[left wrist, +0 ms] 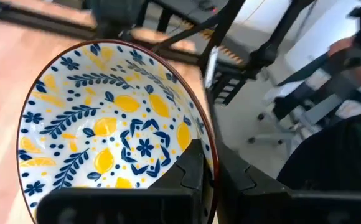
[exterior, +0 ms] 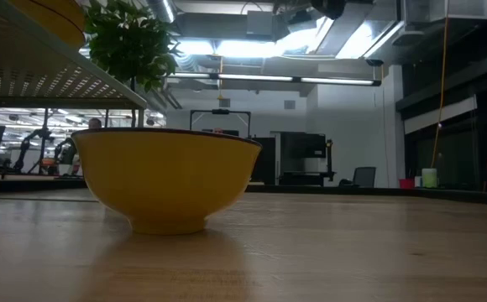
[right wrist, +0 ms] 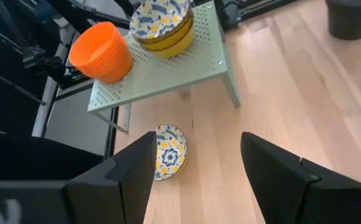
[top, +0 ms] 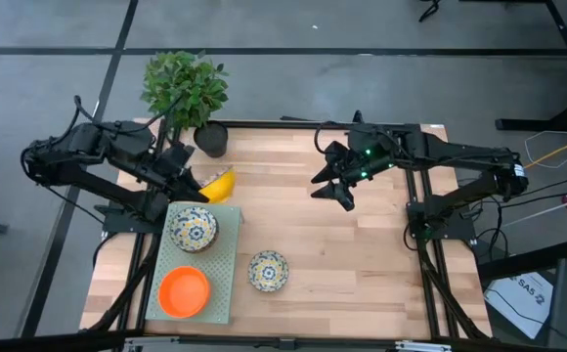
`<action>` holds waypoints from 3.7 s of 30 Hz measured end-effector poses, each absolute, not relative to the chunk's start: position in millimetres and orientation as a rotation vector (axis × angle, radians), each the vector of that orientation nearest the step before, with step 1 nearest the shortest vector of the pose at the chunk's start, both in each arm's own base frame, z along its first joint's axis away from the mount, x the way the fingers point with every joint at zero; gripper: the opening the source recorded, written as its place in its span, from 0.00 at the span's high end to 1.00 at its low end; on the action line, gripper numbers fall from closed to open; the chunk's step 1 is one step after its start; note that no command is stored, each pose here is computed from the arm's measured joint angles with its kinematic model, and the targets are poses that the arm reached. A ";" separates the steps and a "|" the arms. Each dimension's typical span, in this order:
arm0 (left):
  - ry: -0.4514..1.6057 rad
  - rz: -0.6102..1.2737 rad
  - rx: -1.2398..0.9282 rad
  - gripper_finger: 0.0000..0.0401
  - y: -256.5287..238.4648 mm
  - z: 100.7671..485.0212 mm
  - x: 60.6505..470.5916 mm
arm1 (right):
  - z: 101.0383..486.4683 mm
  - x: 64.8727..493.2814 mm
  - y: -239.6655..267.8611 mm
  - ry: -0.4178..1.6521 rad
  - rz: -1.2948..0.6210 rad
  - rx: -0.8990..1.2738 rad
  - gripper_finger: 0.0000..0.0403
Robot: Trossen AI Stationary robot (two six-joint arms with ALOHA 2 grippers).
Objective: Pick & Place Mini bowls
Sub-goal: Stack the patterned bowl on top of the patterned bowl on the shelf
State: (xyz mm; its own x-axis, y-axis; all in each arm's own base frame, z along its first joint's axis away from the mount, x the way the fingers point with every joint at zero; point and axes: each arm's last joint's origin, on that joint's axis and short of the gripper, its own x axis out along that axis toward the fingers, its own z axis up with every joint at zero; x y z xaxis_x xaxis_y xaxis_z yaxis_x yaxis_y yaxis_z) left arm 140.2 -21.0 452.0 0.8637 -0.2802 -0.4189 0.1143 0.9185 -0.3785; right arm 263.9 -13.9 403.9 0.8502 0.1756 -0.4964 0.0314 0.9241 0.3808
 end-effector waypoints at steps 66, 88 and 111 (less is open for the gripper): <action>1.239 0.042 -0.054 0.97 -115.4 386.4 161.7 | 364.8 293.2 -12.6 0.655 -0.023 0.478 0.42; 1.328 -0.038 -0.024 0.89 -129.2 359.7 173.4 | 363.0 299.2 -11.6 0.640 -0.023 0.503 0.42; 1.043 -0.053 -0.172 0.72 -110.2 425.6 156.6 | 368.2 302.3 -11.6 0.579 0.011 0.463 0.42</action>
State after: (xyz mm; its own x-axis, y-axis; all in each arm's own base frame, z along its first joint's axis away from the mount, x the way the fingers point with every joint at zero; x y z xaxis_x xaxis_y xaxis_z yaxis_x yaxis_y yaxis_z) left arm 156.6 -110.2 425.6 0.5041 -0.1251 -0.8545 -0.0377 0.9853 -0.1665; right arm 302.3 -11.6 368.2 0.8400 0.1378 -0.5248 0.1180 0.8977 0.4246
